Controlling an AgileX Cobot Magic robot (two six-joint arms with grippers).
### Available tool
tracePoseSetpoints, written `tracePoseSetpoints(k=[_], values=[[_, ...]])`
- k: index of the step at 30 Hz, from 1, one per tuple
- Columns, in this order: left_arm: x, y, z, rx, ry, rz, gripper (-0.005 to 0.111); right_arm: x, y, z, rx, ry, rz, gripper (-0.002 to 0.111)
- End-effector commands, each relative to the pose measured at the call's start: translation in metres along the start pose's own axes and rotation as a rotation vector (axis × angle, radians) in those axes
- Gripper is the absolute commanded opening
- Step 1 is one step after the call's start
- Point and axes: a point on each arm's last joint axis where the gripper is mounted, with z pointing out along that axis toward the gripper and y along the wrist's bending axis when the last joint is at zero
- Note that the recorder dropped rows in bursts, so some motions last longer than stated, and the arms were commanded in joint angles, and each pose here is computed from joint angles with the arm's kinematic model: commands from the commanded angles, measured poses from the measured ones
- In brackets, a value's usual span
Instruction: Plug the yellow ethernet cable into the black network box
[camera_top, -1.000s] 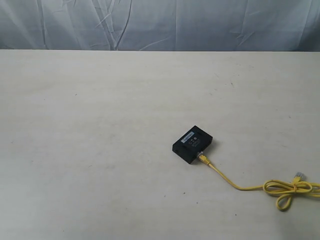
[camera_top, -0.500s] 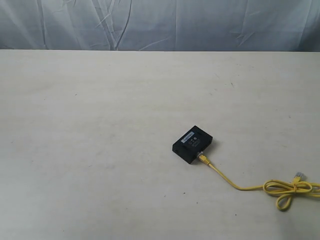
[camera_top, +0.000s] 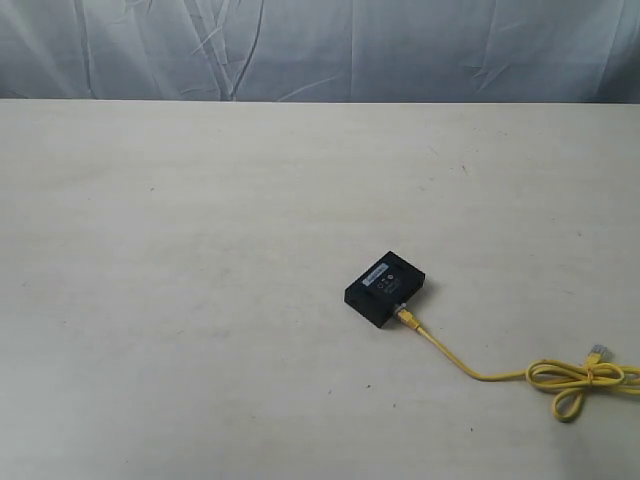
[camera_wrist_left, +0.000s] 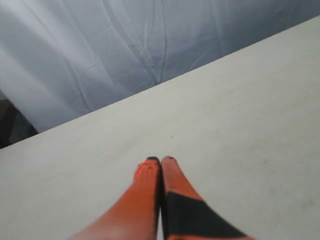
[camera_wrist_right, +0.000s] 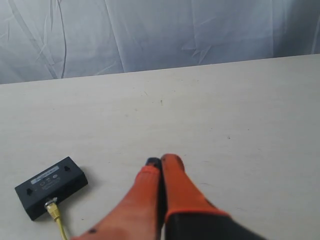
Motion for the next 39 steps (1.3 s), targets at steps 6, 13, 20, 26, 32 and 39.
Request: tracePoseSetpoints(k=[6, 13, 20, 26, 32, 39], values=[[0.055, -0.006, 0.016, -0.202, -0.109, -0.113, 0.0, 0.0, 0.0, 0.0, 0.004, -0.012, -0.006, 0.0], [0.102, -0.017, 0.023, -0.273, -0.147, -0.139, 0.0, 0.0, 0.0, 0.0, 0.004, -0.012, -0.006, 0.0], [0.109, -0.019, 0.024, -0.255, -0.062, -0.114, 0.0, 0.0, 0.0, 0.0, 0.004, -0.012, -0.006, 0.0], [0.109, -0.02, 0.024, -0.245, -0.07, -0.154, 0.0, 0.0, 0.0, 0.0, 0.004, -0.012, -0.006, 0.0], [0.109, -0.02, 0.024, -0.243, -0.075, -0.176, 0.0, -0.001, 0.0, 0.0, 0.004, -0.013, -0.006, 0.0], [0.108, -0.018, 0.024, -0.259, -0.097, -0.311, 0.0, -0.001, 0.0, 0.0, 0.004, -0.013, -0.006, 0.0]])
